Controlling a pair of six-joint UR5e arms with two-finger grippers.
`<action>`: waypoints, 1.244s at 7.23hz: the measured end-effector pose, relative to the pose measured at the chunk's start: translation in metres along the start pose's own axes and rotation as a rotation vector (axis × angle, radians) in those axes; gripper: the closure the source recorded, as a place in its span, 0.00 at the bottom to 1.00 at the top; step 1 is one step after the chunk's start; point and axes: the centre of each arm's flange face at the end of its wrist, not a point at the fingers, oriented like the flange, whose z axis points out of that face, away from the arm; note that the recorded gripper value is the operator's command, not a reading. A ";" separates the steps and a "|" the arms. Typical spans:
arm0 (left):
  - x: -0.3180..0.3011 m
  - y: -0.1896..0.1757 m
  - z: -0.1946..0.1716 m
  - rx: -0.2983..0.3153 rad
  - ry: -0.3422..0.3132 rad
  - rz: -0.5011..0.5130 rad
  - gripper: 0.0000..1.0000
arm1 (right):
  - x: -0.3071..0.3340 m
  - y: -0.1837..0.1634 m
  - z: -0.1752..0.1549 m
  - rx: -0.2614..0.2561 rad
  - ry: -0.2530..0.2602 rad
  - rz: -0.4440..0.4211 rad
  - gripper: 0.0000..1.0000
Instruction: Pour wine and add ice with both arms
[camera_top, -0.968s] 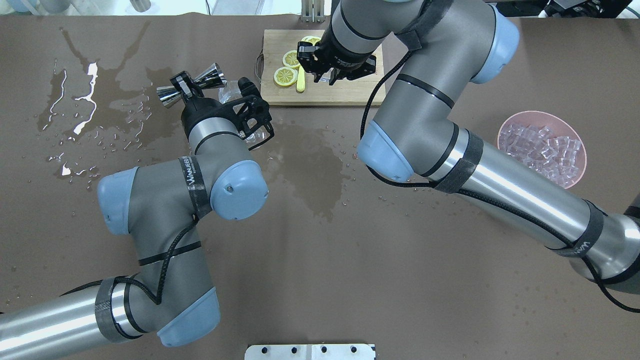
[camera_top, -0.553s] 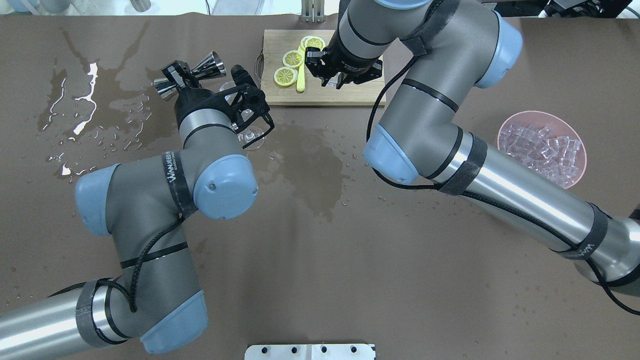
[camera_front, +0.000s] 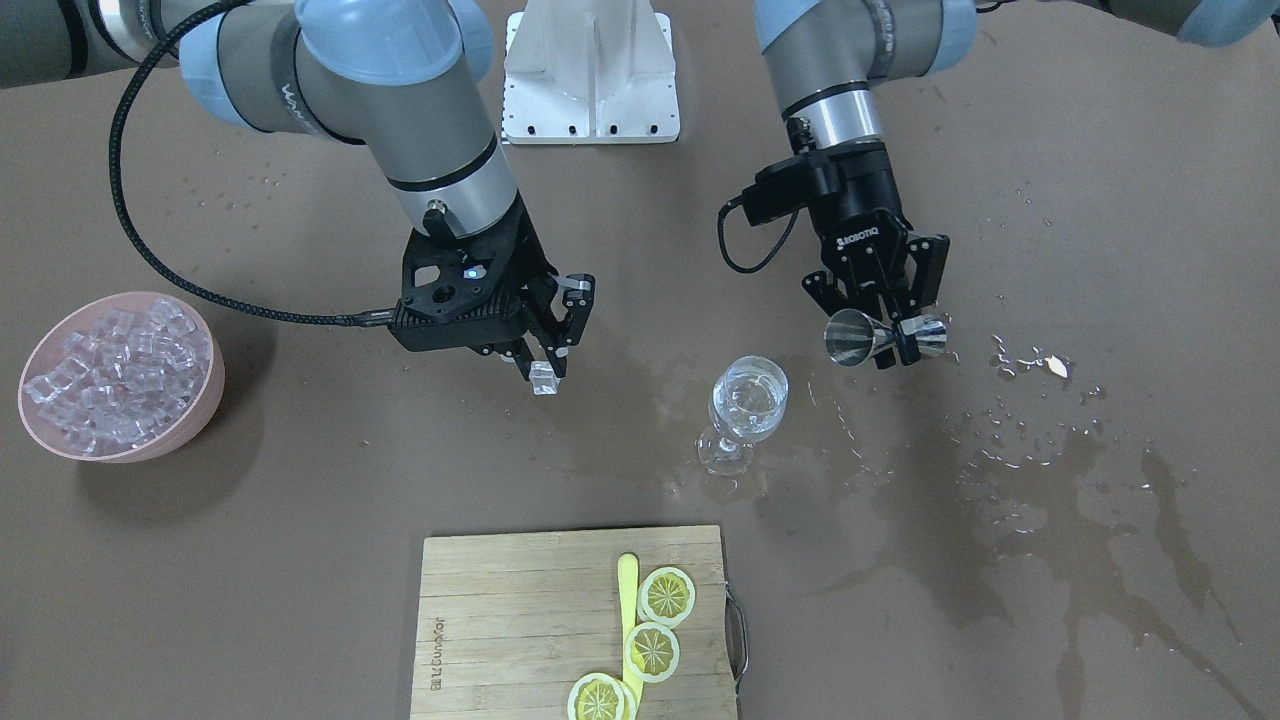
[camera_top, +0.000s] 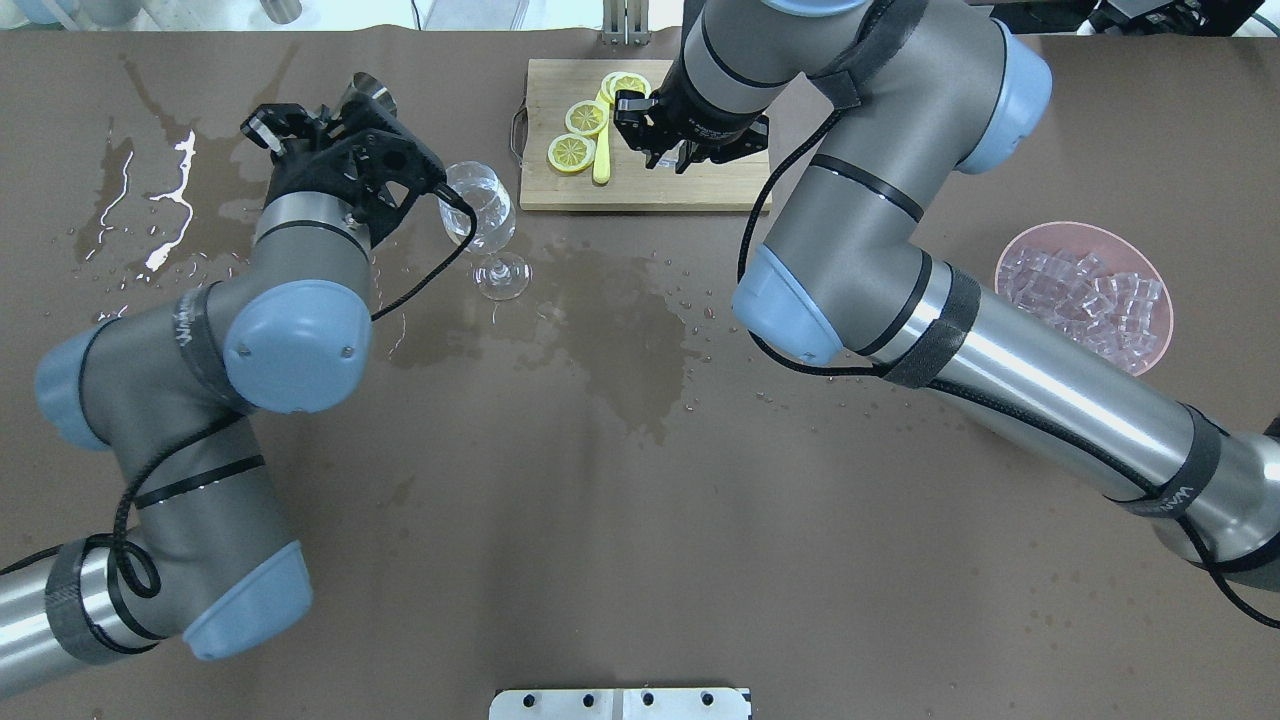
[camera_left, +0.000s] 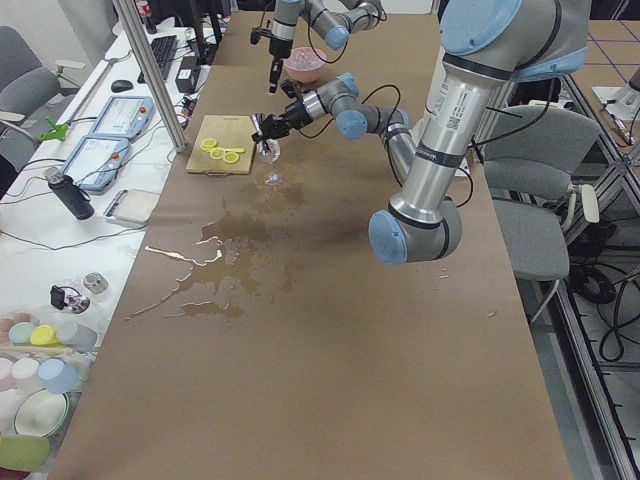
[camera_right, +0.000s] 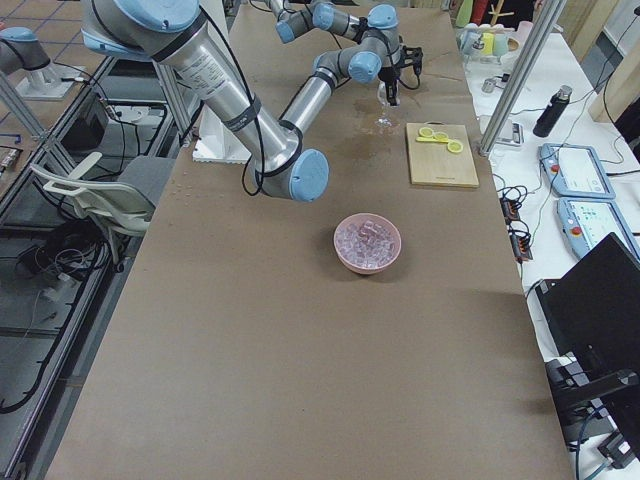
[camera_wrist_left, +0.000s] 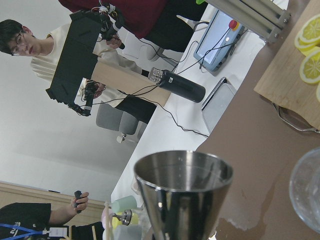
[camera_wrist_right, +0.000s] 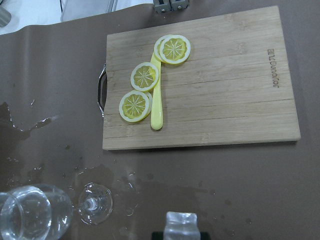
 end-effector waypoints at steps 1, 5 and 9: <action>-0.025 0.018 0.017 0.013 0.048 -0.079 0.84 | 0.001 -0.002 0.000 0.004 -0.002 0.002 1.00; -0.180 0.094 0.117 -0.158 0.265 -0.359 0.84 | -0.035 -0.006 -0.005 0.014 -0.023 0.041 1.00; -0.281 0.234 0.216 -0.211 0.323 -0.553 0.84 | -0.124 0.013 0.022 0.062 -0.027 0.037 1.00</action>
